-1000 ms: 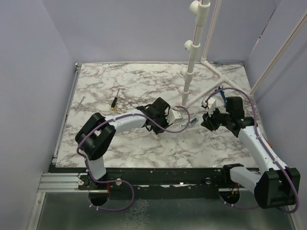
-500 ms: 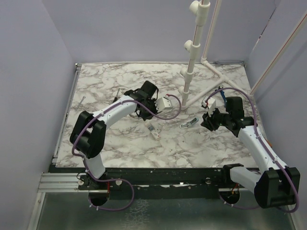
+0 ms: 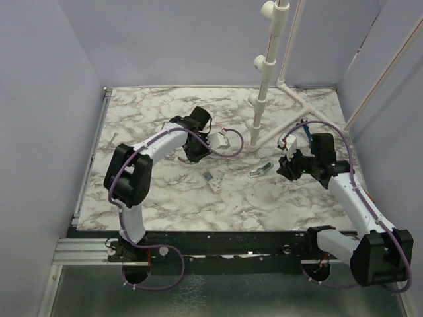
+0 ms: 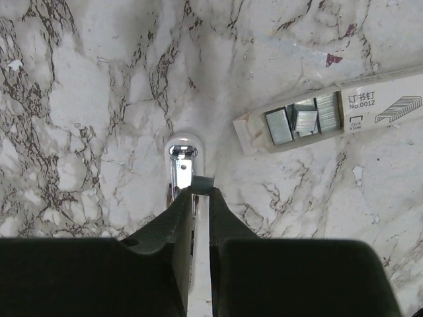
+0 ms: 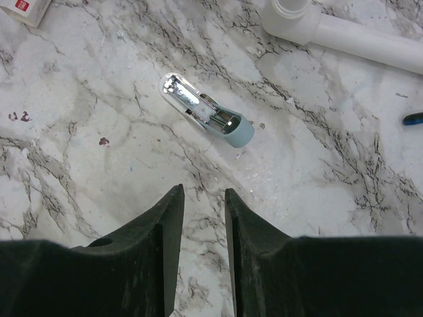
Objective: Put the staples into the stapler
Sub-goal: Install the staple into the stapler.
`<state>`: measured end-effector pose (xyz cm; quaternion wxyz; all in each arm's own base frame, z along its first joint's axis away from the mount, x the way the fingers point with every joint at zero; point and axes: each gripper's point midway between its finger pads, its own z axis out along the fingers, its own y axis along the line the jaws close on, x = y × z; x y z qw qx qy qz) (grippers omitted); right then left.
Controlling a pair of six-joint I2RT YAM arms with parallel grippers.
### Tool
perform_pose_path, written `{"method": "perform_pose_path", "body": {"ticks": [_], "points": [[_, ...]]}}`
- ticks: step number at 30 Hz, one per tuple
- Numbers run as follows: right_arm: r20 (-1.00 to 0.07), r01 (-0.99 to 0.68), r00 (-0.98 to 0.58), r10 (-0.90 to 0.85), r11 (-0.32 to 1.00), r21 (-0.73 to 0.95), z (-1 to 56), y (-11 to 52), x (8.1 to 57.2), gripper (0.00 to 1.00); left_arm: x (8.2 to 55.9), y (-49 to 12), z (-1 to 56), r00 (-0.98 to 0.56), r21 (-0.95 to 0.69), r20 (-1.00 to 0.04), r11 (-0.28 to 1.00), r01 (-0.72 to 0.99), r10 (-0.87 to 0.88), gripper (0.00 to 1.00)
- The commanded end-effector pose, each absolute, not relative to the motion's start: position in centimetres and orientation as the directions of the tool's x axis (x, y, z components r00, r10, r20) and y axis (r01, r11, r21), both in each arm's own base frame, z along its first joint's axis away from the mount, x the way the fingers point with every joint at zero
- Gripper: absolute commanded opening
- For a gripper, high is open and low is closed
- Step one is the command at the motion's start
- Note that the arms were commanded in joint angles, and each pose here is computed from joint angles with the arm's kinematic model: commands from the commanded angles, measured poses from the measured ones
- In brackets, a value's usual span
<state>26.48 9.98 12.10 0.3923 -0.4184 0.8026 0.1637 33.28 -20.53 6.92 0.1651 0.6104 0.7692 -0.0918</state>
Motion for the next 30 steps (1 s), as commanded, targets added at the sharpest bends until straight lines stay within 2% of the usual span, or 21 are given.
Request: {"method": "perform_pose_path", "body": {"ticks": [1,13,30], "points": [[-0.765,-0.81,-0.346,-0.543,0.584,-0.048,12.1,10.1,26.3,0.35,34.4,-19.7,7.1,-0.181,0.072,-0.331,0.216,0.974,0.926,0.09],[-0.759,-0.815,-0.353,-0.546,0.579,-0.037,11.8,10.1,26.2,0.35,35.1,-18.6,6.0,-0.188,0.048,-0.274,0.209,0.977,0.943,0.09],[-0.761,-0.818,-0.349,-0.548,0.574,-0.038,11.9,10.2,26.1,0.35,35.6,-18.3,5.1,-0.196,0.037,-0.247,0.212,0.977,0.949,0.09]]}}
